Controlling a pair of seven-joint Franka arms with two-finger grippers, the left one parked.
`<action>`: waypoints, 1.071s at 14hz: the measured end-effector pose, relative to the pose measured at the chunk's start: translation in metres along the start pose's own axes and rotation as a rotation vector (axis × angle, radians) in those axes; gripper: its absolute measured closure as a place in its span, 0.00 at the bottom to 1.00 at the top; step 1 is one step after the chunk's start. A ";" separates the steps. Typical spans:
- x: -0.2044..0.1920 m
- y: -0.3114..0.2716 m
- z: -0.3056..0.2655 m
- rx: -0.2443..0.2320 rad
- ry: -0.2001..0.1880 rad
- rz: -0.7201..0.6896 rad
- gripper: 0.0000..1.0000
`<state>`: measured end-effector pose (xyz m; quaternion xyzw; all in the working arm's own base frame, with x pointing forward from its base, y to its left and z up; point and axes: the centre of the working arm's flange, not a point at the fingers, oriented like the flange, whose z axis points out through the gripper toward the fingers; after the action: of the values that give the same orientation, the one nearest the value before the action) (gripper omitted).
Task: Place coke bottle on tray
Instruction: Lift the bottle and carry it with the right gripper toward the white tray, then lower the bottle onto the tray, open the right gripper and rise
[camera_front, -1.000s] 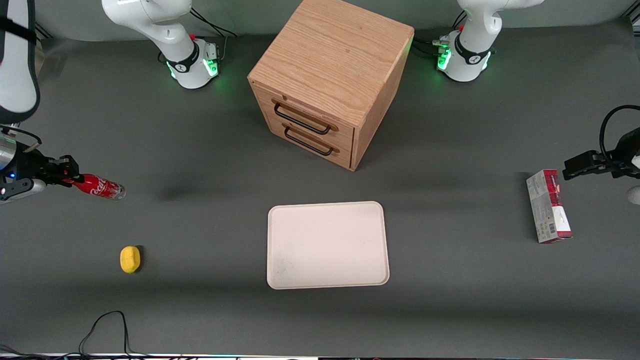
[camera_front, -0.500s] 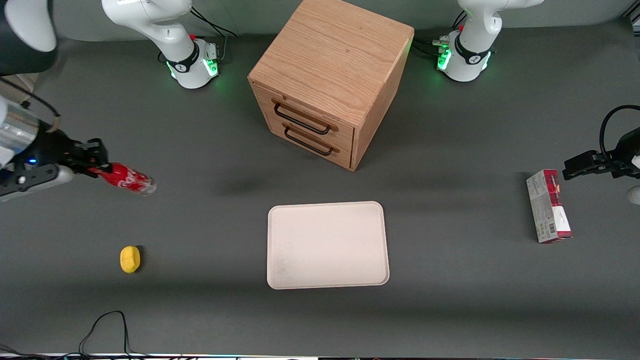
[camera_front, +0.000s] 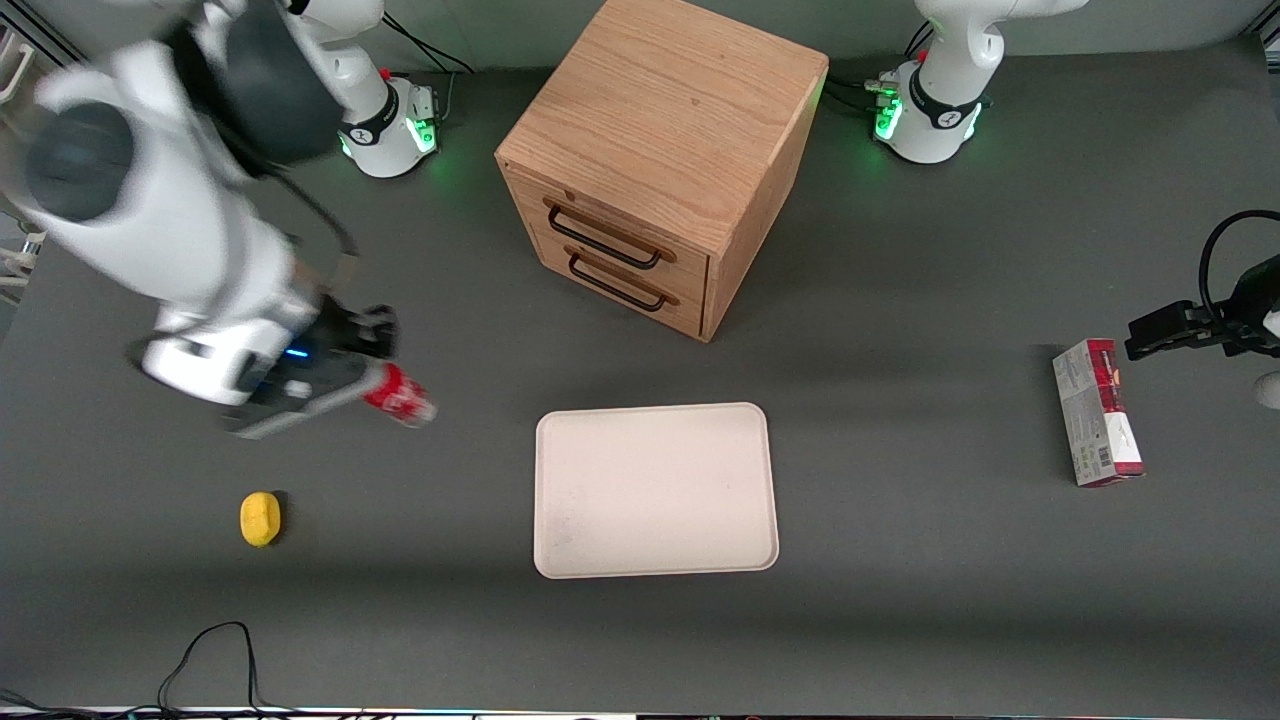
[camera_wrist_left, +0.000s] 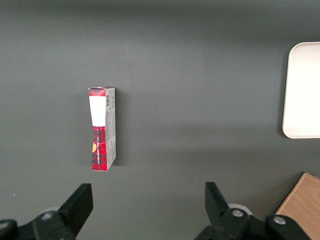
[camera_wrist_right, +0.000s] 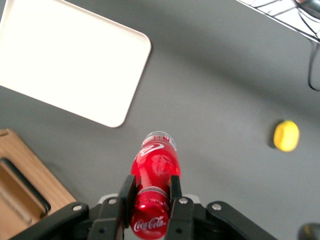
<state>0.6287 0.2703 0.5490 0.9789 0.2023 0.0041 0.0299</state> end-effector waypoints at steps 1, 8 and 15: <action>0.015 -0.025 0.024 -0.003 0.006 -0.009 0.69; 0.081 -0.043 0.155 0.066 0.105 0.020 0.69; 0.096 -0.055 0.211 0.099 0.145 0.023 0.68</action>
<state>0.6998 0.3468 0.3345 0.9786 0.1925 0.0653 -0.0335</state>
